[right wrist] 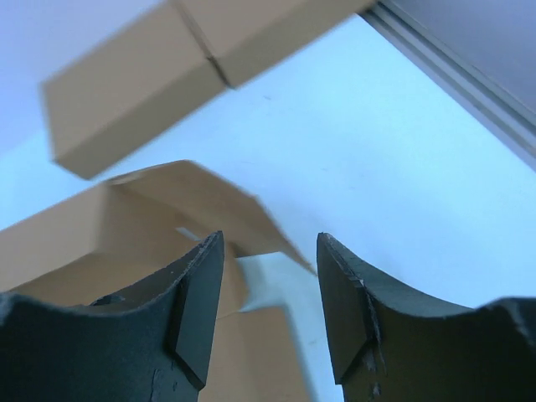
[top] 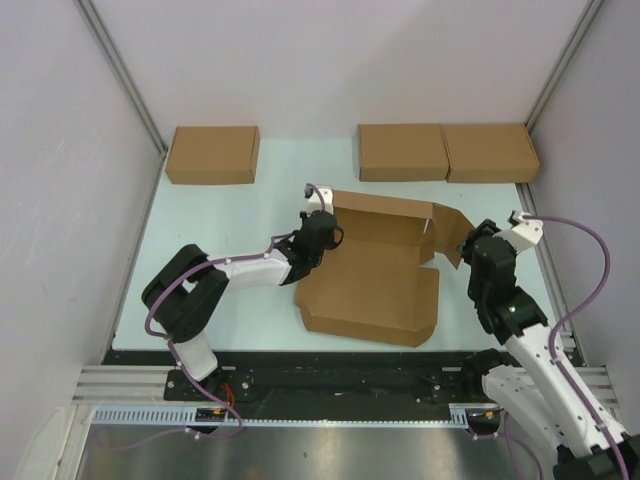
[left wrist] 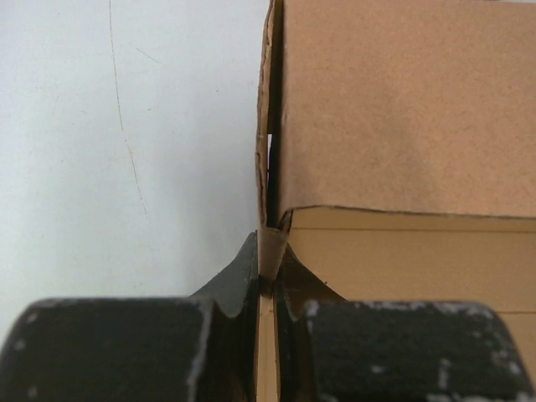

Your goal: Fold the paper box

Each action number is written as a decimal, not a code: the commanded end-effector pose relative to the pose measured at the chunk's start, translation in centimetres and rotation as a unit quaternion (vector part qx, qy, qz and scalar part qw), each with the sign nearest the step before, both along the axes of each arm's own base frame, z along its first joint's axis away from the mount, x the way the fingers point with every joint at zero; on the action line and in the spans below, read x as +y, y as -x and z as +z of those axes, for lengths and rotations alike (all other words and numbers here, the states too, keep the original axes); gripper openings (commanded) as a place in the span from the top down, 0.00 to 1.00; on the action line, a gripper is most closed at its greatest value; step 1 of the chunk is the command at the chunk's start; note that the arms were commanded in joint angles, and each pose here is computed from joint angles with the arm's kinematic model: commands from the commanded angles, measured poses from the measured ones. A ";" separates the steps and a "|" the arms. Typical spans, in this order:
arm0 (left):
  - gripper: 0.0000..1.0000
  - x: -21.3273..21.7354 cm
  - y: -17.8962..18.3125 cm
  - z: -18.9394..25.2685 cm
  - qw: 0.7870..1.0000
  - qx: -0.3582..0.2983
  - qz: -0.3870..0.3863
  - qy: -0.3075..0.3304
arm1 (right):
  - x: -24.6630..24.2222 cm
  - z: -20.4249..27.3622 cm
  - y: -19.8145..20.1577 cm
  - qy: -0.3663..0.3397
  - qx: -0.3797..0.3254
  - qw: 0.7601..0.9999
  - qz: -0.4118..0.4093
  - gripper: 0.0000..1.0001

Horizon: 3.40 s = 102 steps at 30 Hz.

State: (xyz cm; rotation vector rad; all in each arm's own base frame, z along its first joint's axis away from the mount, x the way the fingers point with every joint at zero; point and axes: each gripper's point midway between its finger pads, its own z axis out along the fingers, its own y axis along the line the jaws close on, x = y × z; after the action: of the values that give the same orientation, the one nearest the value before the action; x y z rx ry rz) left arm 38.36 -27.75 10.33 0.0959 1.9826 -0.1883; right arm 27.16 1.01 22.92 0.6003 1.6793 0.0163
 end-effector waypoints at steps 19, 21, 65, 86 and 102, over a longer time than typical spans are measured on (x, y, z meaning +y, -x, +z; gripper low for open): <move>1.00 0.2 1.9 -2.6 0.999 0.035 -0.014 -0.008 | 1.3 -7.0 -10.5 -0.179 0.050 0.977 0.101 0.51; 0.99 0.2 1.8 -2.5 0.999 0.034 -0.014 -0.008 | 2.3 -7.4 -10.0 -0.166 0.064 0.977 0.120 0.52; 1.00 3.4 1.1 -1.9 0.995 0.030 0.091 -0.019 | 5.2 -10.6 3.5 -0.167 0.102 0.963 0.184 0.67; 1.00 5.2 0.5 -1.6 0.990 0.022 0.132 -0.036 | 6.8 -15.0 2.5 -0.195 0.125 0.963 0.134 0.93; 1.00 5.8 0.6 -2.2 0.989 0.025 0.135 -0.044 | 6.2 -9.0 3.8 -0.148 0.083 0.978 0.124 0.68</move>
State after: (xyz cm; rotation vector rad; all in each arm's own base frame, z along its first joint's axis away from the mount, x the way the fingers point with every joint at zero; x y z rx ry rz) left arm 38.62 -24.37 10.22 -0.1325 1.9777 -0.0530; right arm 23.23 8.66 11.56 0.5864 1.9890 0.4735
